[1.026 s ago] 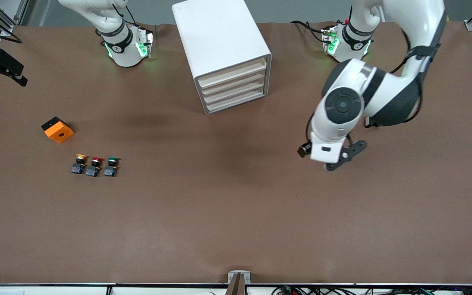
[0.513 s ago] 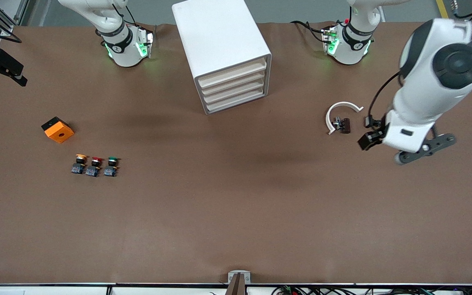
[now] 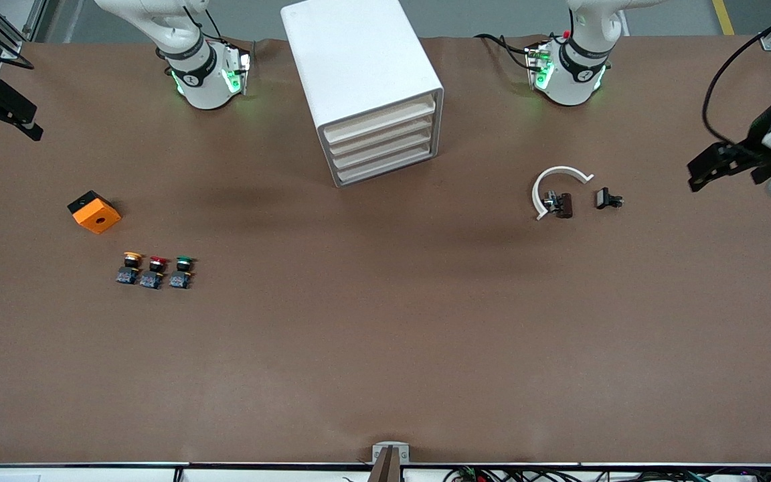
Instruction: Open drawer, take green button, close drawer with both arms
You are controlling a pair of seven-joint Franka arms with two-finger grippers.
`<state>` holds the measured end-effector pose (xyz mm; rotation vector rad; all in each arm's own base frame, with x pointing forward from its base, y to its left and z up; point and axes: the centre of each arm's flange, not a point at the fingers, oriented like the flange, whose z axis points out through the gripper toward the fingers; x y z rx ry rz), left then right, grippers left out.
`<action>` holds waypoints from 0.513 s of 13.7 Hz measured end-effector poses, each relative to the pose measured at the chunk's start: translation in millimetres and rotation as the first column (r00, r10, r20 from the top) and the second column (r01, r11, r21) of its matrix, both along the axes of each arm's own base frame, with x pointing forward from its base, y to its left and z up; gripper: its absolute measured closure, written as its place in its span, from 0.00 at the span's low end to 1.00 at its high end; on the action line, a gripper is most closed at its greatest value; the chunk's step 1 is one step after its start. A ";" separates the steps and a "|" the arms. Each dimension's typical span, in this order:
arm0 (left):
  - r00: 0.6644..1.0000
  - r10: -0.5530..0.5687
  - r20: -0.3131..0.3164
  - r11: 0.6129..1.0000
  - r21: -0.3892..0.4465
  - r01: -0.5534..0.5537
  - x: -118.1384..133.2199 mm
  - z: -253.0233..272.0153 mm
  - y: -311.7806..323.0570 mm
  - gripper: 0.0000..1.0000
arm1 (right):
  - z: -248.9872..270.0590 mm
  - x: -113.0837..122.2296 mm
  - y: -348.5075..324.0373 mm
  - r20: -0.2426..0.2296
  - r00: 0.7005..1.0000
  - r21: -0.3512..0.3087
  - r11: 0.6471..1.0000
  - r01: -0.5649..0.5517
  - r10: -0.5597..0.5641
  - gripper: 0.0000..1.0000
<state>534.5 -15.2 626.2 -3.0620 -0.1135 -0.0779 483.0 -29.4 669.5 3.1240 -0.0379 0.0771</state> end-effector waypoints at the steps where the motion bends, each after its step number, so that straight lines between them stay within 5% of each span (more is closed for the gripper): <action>1: 1.000 -0.007 0.005 1.000 0.002 0.007 -7.3 3.6 -2.6 0.00 | 0.5 0.0 0.0 0.001 1.000 0.000 1.000 0.000 0.000 0.00; 7: 0.999 -0.034 0.025 0.999 0.009 0.034 -22.2 16.1 -18.4 0.00 | 1.1 0.2 0.0 0.002 1.000 0.000 1.000 0.000 0.000 0.00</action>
